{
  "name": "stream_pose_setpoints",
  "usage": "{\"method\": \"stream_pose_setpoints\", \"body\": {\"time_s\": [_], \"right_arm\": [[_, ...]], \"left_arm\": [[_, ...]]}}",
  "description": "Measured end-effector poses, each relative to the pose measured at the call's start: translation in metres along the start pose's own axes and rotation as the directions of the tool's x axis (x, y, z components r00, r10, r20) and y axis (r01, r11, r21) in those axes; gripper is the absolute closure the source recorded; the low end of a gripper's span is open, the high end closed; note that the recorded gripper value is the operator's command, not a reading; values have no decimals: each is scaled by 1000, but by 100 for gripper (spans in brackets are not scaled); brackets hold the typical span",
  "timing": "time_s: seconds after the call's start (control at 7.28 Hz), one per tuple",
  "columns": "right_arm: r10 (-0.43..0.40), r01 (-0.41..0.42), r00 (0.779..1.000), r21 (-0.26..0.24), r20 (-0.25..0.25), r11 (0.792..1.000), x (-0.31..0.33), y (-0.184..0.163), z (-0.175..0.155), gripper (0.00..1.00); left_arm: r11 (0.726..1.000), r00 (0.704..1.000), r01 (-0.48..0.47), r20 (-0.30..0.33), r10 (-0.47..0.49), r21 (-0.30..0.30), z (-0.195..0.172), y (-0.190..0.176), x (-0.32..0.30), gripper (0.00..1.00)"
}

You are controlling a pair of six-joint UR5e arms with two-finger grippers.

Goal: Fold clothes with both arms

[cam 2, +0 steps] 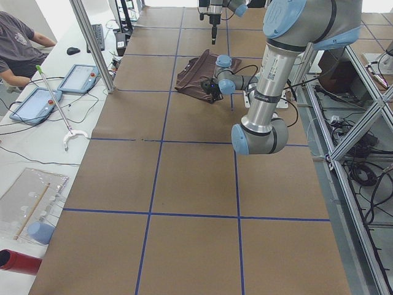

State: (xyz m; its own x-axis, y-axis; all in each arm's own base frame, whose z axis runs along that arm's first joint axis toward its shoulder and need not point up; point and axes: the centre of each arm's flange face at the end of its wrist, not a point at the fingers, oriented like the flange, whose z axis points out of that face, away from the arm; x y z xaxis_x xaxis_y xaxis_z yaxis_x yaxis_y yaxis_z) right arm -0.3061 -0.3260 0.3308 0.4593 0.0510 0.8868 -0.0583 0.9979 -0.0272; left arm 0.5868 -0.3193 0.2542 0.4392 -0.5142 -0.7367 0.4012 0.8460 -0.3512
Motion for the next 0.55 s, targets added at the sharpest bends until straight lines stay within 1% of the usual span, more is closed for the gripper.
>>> {"method": "stream_pose_setpoints", "body": {"time_s": [0.14, 0.27, 0.55], "right_arm": [[2, -2, 1000, 1, -3, 1000, 1, -1, 1, 0], [3, -3, 1000, 2, -3, 1000, 2, -2, 1, 0], [8, -8, 1000, 7, -2, 1000, 3, -5, -2, 0]], "left_arm": [[1000, 1000, -7, -9, 7, 24, -5, -21, 5, 100], [997, 999, -30, -14, 31, 65, -10, -54, 11, 100], [982, 997, -78, 3, 79, 173, -14, -146, 29, 100]]}}
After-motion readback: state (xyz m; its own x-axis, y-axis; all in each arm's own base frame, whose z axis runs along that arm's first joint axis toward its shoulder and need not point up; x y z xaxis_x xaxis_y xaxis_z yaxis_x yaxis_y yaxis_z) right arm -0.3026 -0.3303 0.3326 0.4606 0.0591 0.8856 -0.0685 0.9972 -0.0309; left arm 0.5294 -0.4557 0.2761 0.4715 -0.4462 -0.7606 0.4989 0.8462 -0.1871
